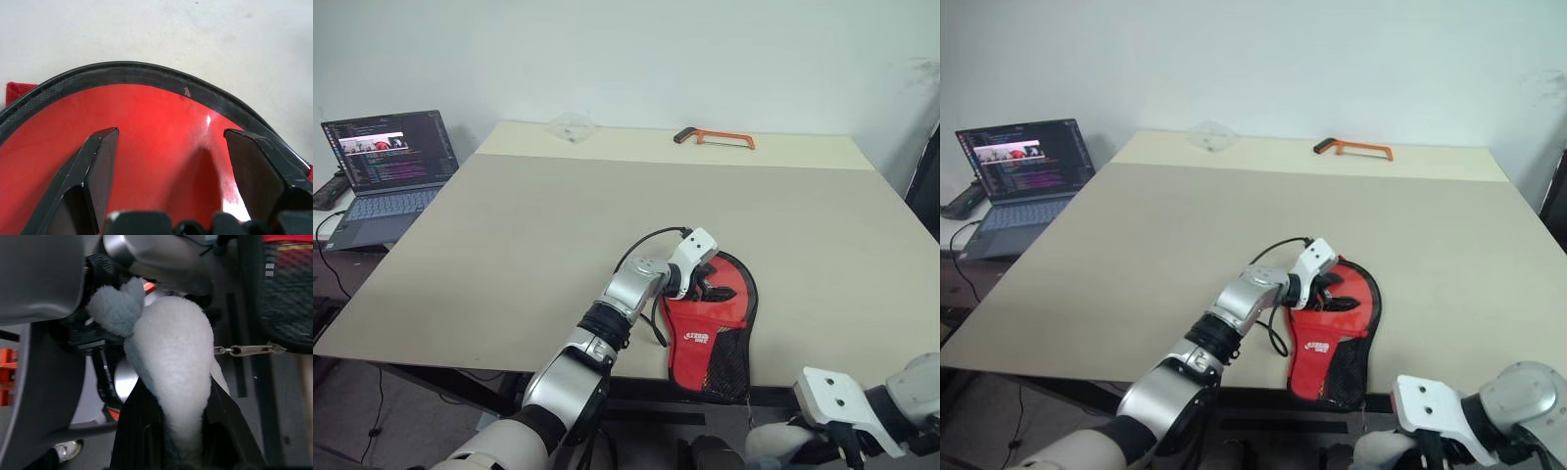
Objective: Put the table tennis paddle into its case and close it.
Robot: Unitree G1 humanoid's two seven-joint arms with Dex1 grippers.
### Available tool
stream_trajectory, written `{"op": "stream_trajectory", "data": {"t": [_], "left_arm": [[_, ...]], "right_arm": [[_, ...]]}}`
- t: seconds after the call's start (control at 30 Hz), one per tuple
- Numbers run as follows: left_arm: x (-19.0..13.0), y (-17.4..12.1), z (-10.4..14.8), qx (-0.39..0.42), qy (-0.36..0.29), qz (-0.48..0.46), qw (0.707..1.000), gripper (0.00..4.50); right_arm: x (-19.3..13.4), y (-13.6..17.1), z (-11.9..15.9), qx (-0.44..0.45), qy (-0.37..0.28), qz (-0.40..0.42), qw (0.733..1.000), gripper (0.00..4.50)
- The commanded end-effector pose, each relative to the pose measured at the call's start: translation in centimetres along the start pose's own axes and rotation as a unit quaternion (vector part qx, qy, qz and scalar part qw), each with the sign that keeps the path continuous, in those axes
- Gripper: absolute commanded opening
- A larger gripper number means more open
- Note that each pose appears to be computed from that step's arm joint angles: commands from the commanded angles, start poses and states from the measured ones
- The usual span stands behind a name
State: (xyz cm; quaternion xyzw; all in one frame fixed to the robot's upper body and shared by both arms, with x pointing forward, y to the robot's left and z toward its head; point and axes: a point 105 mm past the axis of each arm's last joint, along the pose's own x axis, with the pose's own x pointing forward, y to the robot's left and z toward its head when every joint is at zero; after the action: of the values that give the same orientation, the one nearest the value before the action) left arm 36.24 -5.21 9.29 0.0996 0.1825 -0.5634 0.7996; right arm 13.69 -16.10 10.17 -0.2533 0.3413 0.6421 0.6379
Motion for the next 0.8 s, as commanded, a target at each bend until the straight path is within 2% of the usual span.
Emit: {"op": "stream_trajectory", "data": {"t": [0.03,0.23,0.37,0.47,0.5,0.53,0.67,0.8], "left_arm": [[0.2,-0.2,-1.1,-0.003,0.024,-0.007,1.0,3.74],[-0.2,-0.1,-0.2,0.004,0.007,-0.012,1.0,3.74],[-1.5,-0.2,1.4,0.029,-0.035,-0.039,0.998,3.74],[-3.6,0.0,2.6,0.055,-0.065,-0.062,0.994,3.74],[-4.5,0.1,3.1,0.064,-0.074,-0.071,0.993,3.74],[-5.5,0.1,3.5,0.077,-0.082,-0.081,0.99,3.74],[-9.2,0.7,4.5,0.131,-0.101,-0.085,0.983,3.74],[-14.0,2.6,4.6,0.158,-0.104,-0.057,0.98,3.74]], "right_arm": [[0.0,0.0,0.9,-0.023,-0.016,-0.002,1.0,0.33],[-4.7,-6.1,1.6,-0.005,-0.05,-0.146,0.988,0.33],[-6.2,-8.6,1.2,0.008,-0.052,-0.188,0.981,0.33],[-6.0,-10.1,0.0,0.018,-0.031,-0.2,0.979,0.33],[-5.8,-10.0,-0.2,0.021,-0.029,-0.188,0.981,1.04],[-5.5,-9.9,-0.3,0.024,-0.027,-0.176,0.984,1.22],[-5.4,-10.3,-0.7,0.028,-0.023,-0.174,0.984,2.52],[-6.8,-10.6,-0.3,0.03,-0.028,-0.182,0.982,4.01]]}}
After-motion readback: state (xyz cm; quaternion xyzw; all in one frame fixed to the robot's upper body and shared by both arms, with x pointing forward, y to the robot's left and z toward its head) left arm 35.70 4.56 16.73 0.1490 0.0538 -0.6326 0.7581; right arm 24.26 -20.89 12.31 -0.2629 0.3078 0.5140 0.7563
